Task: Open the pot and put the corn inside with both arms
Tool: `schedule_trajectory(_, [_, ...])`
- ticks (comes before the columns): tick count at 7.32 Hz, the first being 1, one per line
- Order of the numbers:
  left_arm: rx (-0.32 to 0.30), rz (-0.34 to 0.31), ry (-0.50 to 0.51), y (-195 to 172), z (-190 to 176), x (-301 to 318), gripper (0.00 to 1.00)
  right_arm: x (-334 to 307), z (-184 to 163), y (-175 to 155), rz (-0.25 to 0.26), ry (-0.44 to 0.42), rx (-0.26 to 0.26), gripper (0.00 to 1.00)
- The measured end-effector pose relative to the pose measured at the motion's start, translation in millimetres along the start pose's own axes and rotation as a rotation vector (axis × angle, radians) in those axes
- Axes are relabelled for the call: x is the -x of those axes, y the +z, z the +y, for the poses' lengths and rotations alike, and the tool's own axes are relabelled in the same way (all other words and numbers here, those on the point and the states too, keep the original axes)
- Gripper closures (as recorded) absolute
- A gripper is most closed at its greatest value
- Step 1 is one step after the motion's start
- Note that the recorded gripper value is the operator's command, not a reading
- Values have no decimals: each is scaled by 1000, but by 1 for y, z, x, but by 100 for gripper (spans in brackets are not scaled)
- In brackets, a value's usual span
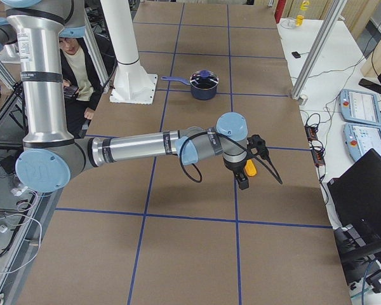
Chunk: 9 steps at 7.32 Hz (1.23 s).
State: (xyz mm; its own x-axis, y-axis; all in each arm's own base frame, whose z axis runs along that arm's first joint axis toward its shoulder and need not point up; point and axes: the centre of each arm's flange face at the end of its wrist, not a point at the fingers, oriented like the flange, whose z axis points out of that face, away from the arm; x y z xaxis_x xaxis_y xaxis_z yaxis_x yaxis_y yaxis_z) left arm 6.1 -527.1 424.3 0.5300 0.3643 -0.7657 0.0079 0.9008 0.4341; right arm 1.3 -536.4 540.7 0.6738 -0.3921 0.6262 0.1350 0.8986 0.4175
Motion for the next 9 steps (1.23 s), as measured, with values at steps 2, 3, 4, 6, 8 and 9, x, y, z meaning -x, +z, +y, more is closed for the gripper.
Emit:
schedule_trajectory(2, [8,35,-28,18,-35,-50,2,48,-43,37,-19,-114,38,0])
schedule_trajectory(3, [14,46,-40,30,-49,-76,2,66,-62,52,-19,-177,50,0])
schedule_trajectory(4, [20,49,-59,44,-59,-107,2,76,-81,65,-19,-242,60,0])
schedule_trajectory(6, [31,61,-109,76,-66,-186,2,85,-114,89,-2,-390,87,0])
schedule_trajectory(8, [44,74,-146,102,-57,-263,2,91,-131,108,17,-580,114,0])
schedule_trajectory(9, [56,60,-143,111,-53,-301,2,97,-137,113,23,-663,122,0])
